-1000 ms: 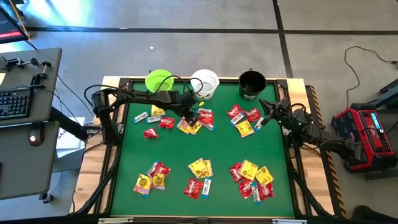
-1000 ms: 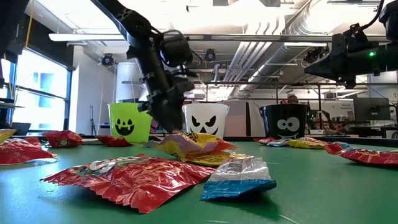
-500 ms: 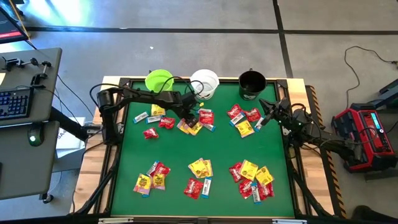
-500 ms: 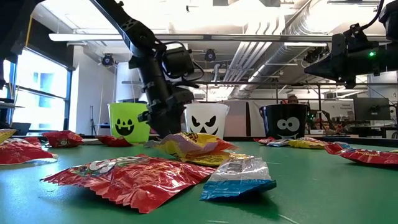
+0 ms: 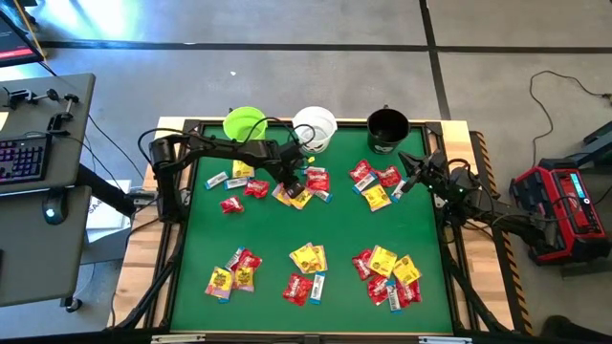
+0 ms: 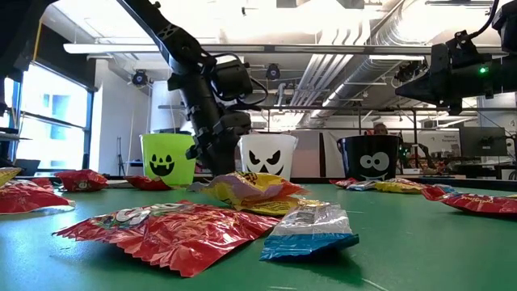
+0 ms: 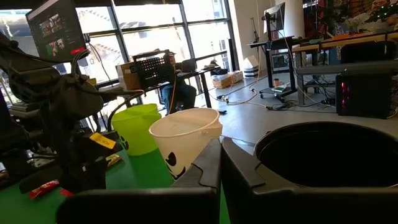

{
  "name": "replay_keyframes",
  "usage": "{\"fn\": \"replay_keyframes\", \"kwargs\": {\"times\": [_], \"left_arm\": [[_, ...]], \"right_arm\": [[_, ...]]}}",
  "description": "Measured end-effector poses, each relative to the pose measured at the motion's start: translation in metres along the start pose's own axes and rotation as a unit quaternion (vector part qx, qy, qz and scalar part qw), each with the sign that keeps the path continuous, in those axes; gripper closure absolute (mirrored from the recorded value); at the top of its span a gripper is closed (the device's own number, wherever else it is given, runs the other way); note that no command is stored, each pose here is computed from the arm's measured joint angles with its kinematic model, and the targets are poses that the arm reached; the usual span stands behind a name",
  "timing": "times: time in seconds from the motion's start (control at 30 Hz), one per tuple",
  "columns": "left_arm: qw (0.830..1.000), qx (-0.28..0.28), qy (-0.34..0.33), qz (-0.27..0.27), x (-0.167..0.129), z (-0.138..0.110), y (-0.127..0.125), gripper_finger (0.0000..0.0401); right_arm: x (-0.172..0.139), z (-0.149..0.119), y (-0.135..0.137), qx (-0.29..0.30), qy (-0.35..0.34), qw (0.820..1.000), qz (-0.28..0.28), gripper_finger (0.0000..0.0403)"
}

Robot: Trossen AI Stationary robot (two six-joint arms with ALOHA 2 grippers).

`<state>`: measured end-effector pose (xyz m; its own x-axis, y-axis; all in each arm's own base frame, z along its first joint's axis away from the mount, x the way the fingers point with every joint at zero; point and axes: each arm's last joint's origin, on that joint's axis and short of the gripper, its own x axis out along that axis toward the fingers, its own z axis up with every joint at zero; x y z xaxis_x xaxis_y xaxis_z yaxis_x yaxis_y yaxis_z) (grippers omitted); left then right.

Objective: Sort candy by brand, put in halloween buckets
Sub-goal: Put the yellow candy into the green bucket

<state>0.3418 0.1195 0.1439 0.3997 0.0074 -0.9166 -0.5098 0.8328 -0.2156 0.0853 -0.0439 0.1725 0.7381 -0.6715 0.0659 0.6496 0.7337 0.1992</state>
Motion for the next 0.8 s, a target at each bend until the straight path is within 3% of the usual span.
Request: {"fn": "replay_keyframes", "kwargs": {"times": [0.2,0.8], "left_arm": [[1.000,0.008,-0.018,-0.014,-0.006,0.003,-0.002,0.0395],[0.989,0.028,-0.138,-0.036,-0.082,0.014,-0.015,0.0401]], "right_arm": [[0.000,0.000,0.000,0.000,0.000,1.000,0.000,0.0403],[0.000,0.000,0.000,0.000,0.000,1.000,0.000,0.0403]]}}
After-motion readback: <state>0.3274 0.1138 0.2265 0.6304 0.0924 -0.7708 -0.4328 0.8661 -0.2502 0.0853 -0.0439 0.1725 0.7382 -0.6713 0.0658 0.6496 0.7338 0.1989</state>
